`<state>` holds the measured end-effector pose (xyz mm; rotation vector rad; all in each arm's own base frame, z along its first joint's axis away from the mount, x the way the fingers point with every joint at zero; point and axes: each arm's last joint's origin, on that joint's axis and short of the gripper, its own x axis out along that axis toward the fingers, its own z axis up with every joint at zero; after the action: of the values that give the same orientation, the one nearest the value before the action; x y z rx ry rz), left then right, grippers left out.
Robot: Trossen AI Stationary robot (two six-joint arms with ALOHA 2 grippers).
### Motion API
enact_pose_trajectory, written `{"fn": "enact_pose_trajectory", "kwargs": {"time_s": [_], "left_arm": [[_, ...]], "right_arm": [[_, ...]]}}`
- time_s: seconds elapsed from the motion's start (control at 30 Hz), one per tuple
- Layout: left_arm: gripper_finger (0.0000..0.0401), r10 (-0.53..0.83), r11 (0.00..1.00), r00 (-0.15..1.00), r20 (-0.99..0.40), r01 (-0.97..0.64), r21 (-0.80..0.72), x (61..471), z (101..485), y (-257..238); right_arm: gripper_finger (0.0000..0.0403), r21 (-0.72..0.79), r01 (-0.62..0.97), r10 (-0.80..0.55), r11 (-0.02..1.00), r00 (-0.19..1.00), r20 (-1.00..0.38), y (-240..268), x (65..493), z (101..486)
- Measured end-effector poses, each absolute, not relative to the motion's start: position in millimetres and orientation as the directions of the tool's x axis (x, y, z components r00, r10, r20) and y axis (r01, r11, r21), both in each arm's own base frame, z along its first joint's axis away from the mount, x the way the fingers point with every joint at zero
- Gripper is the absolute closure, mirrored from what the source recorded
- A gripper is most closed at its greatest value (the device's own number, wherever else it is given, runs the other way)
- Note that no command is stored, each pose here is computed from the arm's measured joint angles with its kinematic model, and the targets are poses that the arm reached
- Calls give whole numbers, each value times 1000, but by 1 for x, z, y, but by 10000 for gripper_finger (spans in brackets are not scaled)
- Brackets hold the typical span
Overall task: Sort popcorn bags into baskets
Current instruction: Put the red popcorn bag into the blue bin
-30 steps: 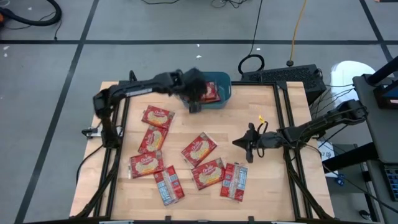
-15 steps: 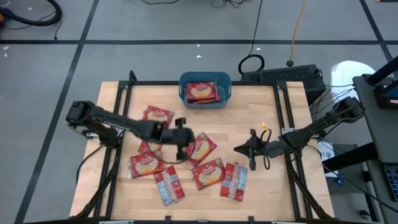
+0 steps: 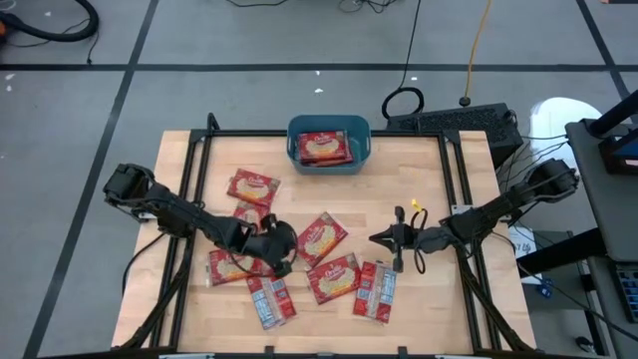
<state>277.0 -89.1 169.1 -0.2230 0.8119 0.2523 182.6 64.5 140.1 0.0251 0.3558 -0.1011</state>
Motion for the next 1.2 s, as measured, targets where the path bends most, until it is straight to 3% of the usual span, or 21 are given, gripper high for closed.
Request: {"fn": "enact_pose_trajectory", "kwargs": {"time_s": [0.3, 0.43, 0.6, 0.97, 1.2], "left_arm": [[183, 211, 920, 625, -752, -387, -64, 258, 148, -93], [143, 201, 940, 632, -748, -339, -33, 252, 140, -92], [145, 160, 957, 693, -703, -282, -61, 247, 128, -87], [219, 116, 966, 721, -683, -242, -91, 239, 102, -75], [233, 147, 959, 752, -642, -268, -94, 251, 87, -72]], "right_arm": [[390, 12, 96, -87, 995, 940, -331, 68, 190, 132], [390, 38, 74, -58, 997, 946, -318, 70, 193, 131], [390, 49, 65, -48, 997, 954, -295, 72, 195, 130], [390, 53, 63, -45, 997, 957, -287, 73, 196, 129], [390, 54, 62, -45, 997, 960, -275, 73, 196, 130]]}}
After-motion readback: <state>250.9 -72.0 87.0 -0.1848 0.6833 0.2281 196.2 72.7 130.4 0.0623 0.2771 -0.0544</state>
